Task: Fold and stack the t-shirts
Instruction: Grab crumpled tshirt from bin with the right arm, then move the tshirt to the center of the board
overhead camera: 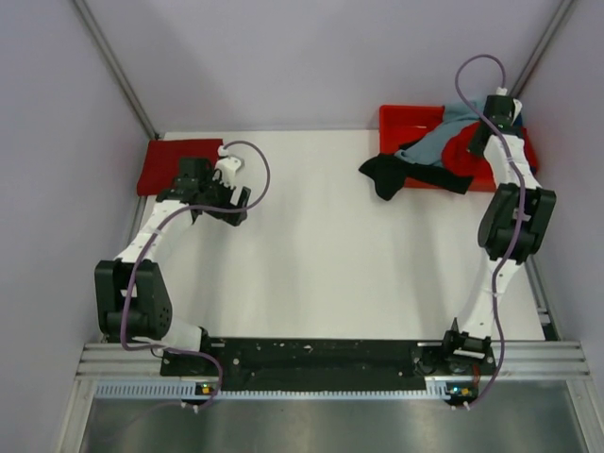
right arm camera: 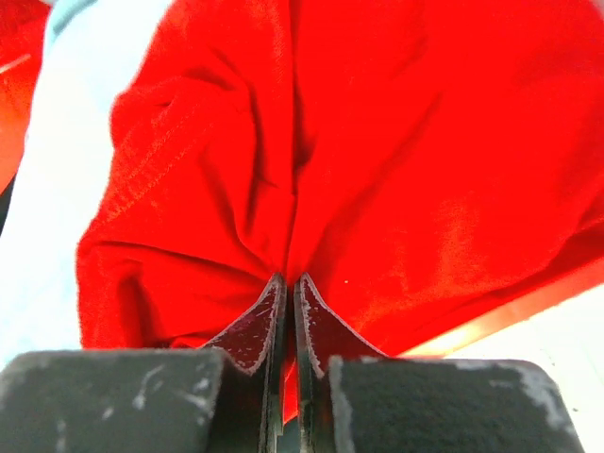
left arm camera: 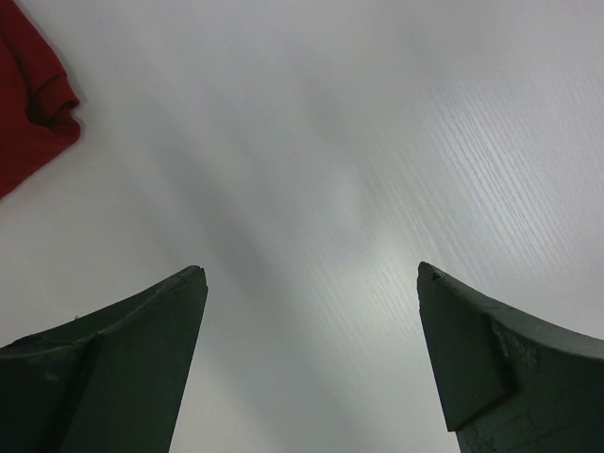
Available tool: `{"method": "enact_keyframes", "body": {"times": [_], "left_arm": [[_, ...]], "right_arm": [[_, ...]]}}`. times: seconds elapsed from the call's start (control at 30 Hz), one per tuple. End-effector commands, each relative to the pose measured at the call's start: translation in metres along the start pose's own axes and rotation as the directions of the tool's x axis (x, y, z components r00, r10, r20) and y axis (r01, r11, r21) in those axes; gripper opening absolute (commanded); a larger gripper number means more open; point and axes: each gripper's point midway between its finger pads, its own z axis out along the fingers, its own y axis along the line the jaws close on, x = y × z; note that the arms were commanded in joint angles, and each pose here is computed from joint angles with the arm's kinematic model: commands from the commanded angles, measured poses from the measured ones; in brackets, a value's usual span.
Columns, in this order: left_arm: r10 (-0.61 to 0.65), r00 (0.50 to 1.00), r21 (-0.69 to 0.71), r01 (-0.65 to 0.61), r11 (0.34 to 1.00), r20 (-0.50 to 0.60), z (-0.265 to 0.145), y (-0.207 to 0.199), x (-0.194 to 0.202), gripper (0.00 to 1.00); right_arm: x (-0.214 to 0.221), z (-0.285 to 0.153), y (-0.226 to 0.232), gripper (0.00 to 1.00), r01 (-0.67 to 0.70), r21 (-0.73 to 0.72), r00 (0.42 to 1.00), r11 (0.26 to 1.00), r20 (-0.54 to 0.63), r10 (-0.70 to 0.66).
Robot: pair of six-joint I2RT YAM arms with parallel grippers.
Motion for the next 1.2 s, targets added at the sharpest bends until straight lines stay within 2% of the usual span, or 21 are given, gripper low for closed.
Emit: {"method": "enact_keyframes", "body": {"times": [0.0,0.17,0.27,0.37,0.47,0.6,0.63,0.73,0.8,0.9,0.97,1.03,1.1,1.17], "left_arm": [[0.026,0.999,-0.012,-0.026,1.0,0.048,-0.011,0.004,-0.02,0.96],[0.035,0.997,-0.028,-0.033,0.999,0.069,-0.019,0.005,-0.026,0.96],[0.044,0.995,-0.037,-0.041,0.998,0.086,-0.026,0.004,-0.029,0.96],[0.053,0.994,-0.043,-0.049,0.998,0.101,-0.031,0.003,-0.033,0.97],[0.055,0.992,-0.063,-0.049,0.997,0.11,-0.036,0.005,-0.036,0.97],[0.047,0.993,-0.136,-0.033,0.99,0.104,-0.042,0.017,-0.037,0.97],[0.047,0.993,-0.159,-0.03,0.987,0.106,-0.044,0.021,-0.038,0.98],[0.028,0.994,-0.205,-0.006,0.979,0.106,-0.048,0.029,-0.039,0.98],[0.027,0.994,-0.225,-0.002,0.974,0.104,-0.05,0.032,-0.039,0.98],[0.016,0.994,-0.28,0.014,0.96,0.105,-0.056,0.041,-0.038,0.98],[0.009,0.994,-0.332,0.028,0.943,0.108,-0.062,0.051,-0.039,0.99],[0.004,0.994,-0.373,0.038,0.927,0.112,-0.07,0.061,-0.04,0.99],[-0.001,0.992,-0.395,0.051,0.917,0.124,-0.078,0.069,-0.044,0.99],[0.006,0.993,-0.445,0.047,0.894,0.118,-0.085,0.078,-0.045,0.99]], "right_arm": [[-0.101,-0.092,-0.017,0.0,0.018,0.061,0.961,0.998,0.273,-0.033],[-0.163,-0.178,-0.029,0.0,0.039,0.074,0.884,0.996,0.462,-0.069],[-0.195,-0.235,-0.036,0.0,0.012,0.054,0.811,0.998,0.583,-0.041],[-0.218,-0.295,-0.031,0.0,0.017,-0.035,0.724,0.999,0.689,0.012],[-0.231,-0.366,-0.011,0.0,0.11,-0.178,0.624,0.978,0.779,0.072],[-0.22,-0.465,0.04,0.0,0.355,-0.325,0.483,0.876,0.866,0.126],[-0.215,-0.492,0.05,0.0,0.426,-0.326,0.428,0.844,0.894,0.129],[-0.193,-0.571,0.077,0.0,0.579,-0.406,0.328,0.707,0.91,0.254],[-0.18,-0.612,0.087,0.0,0.648,-0.487,0.326,0.586,0.872,0.365],[-0.153,-0.663,0.102,0.0,0.732,-0.593,0.391,0.337,0.769,0.505],[-0.13,-0.679,0.117,0.0,0.739,-0.651,0.484,0.175,0.693,0.534],[-0.106,-0.681,0.134,0.0,0.722,-0.689,0.565,0.06,0.638,0.524],[-0.081,-0.666,0.156,0.0,0.679,-0.734,0.642,-0.012,0.587,0.493],[-0.053,-0.635,0.182,0.0,0.603,-0.796,0.728,-0.051,0.523,0.443]]}}
